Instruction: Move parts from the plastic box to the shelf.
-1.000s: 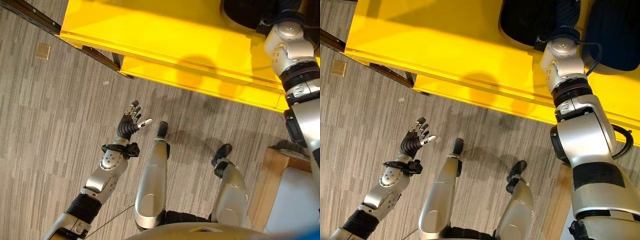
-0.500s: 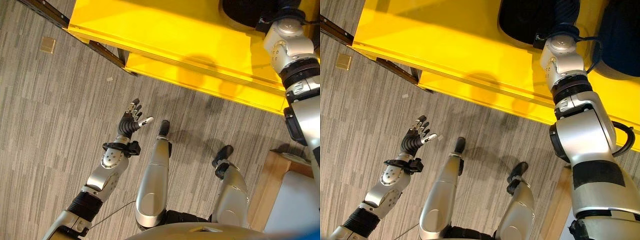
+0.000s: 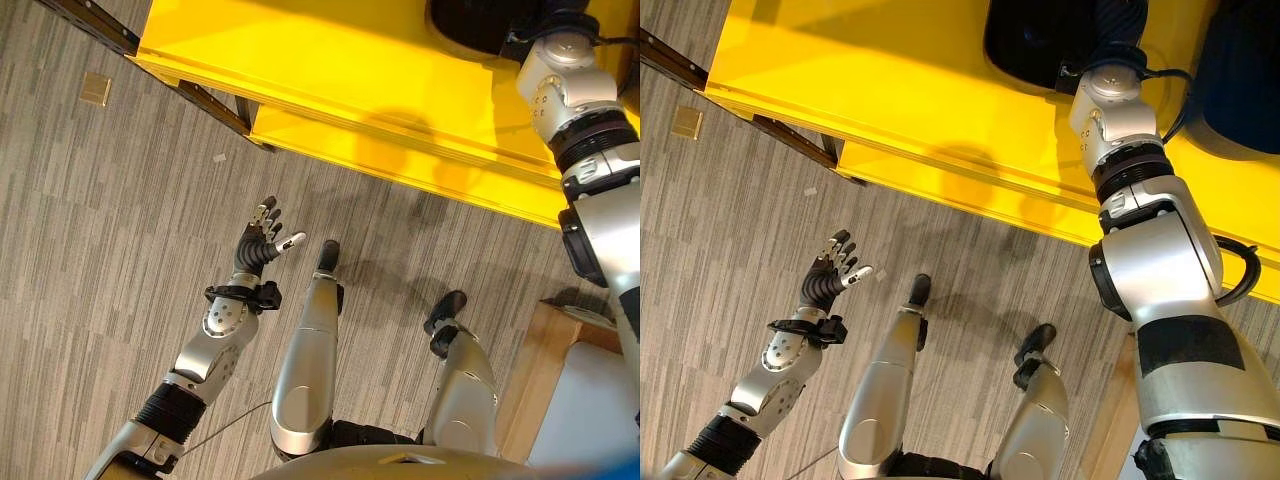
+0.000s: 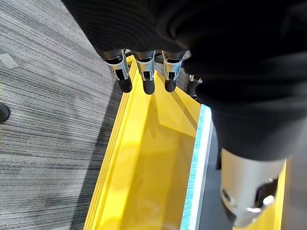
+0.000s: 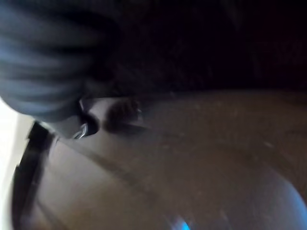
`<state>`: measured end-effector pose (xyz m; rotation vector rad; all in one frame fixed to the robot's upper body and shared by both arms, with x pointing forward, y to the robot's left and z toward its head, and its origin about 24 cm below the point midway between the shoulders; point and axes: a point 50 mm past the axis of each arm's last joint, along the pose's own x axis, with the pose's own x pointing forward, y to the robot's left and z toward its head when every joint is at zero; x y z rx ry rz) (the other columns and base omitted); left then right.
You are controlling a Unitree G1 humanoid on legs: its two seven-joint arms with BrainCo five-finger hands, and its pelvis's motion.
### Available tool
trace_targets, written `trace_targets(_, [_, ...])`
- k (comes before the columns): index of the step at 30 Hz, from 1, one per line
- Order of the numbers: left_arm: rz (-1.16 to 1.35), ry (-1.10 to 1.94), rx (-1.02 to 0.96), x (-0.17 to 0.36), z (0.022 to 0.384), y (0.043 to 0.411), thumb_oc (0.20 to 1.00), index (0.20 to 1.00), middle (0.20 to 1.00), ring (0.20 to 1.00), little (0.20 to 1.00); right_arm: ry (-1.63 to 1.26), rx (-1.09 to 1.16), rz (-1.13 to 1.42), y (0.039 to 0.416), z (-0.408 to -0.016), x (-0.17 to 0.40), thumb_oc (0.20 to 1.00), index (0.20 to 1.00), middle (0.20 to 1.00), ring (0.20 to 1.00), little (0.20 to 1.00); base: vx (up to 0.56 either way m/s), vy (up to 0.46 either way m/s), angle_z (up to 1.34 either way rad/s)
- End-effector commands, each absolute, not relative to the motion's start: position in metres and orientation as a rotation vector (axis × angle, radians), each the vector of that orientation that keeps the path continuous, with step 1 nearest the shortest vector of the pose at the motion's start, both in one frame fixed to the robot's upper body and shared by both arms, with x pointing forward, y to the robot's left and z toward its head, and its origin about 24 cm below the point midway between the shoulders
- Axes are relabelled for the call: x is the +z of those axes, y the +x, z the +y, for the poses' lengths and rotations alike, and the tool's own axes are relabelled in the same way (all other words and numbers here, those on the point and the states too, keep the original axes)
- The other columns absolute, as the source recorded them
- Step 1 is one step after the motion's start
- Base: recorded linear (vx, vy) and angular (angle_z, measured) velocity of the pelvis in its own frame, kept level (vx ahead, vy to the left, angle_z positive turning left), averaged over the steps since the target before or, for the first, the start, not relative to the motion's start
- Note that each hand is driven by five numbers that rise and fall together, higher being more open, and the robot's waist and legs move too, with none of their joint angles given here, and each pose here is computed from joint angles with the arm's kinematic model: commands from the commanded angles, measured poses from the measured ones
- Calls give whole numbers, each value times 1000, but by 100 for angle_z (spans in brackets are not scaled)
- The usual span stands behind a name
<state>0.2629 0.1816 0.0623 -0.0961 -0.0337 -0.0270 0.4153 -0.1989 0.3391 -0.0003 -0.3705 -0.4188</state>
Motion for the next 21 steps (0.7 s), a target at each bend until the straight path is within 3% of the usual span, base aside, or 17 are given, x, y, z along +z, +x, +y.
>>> trace_targets(1, [-119, -113, -68, 80, 177, 262, 1000, 1000, 1000, 1000, 1000, 63, -435, -442, 409, -193, 365, 1000, 1000, 1000, 1000, 1000, 0, 0, 0])
trace_targets(21, [-124, -108, -58, 81, 178, 263, 1000, 1000, 1000, 1000, 1000, 63, -414, -444, 411, -183, 361, 1000, 1000, 1000, 1000, 1000, -1, 0, 0])
